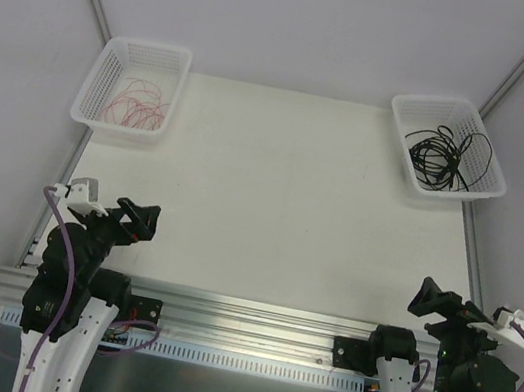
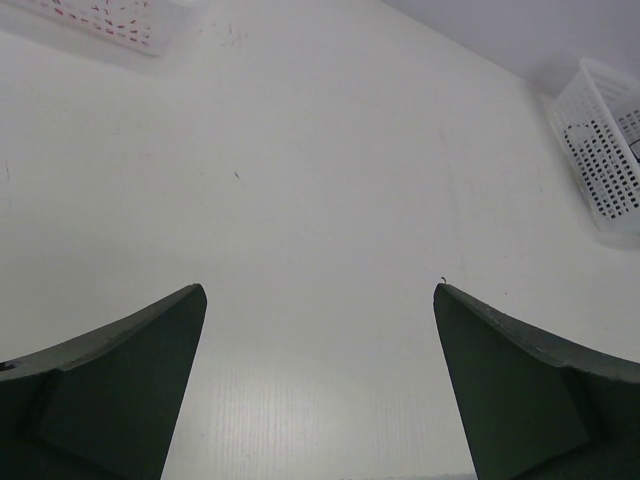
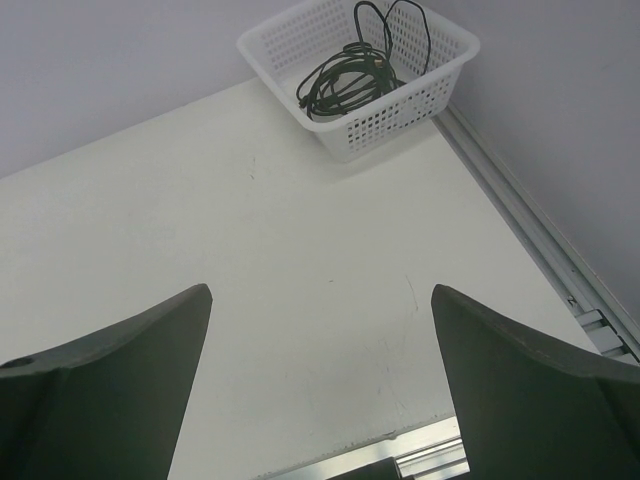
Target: Untangle the cables
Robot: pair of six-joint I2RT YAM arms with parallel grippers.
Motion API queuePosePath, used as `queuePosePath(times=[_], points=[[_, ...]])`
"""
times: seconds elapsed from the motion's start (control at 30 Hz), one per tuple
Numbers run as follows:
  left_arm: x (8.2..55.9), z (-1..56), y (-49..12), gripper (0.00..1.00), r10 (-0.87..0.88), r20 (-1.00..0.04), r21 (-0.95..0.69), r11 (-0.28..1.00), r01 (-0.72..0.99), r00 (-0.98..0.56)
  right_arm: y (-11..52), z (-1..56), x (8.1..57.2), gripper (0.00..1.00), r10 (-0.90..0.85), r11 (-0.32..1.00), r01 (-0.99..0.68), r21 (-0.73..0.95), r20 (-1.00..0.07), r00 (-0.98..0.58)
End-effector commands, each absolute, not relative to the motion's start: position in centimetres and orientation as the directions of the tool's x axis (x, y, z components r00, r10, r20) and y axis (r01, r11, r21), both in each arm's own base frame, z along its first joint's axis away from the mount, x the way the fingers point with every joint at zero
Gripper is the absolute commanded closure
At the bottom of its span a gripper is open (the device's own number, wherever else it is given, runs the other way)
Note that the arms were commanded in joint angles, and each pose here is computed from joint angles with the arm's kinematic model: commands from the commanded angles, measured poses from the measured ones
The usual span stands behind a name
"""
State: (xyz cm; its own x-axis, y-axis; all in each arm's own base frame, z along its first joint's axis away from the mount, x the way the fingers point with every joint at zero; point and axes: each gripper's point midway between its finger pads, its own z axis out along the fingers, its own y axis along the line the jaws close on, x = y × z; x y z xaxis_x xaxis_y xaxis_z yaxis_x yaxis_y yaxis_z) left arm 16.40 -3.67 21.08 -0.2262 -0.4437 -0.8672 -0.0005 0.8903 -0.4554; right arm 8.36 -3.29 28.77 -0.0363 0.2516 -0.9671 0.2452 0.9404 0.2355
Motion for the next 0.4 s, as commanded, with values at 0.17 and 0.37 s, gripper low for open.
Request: queuePosePath(times=[0.17, 0.37], points=[[14.77, 23.63, -3.25, 0.01, -0.472, -0.879, -0.476, 0.877, 0.067, -0.063, -2.91, 29.68, 6.86, 0.03, 0.269, 0.942, 0.189, 0.278, -0.96, 0.076], [14.78, 23.59, -3.21, 0.01, -0.473, -0.879, -0.477, 0.877, 0.064, -0.062, -2.8, 29.9, 6.81, 0.03, 0.271, 0.942, 0.182, 0.281, -0.959, 0.079]])
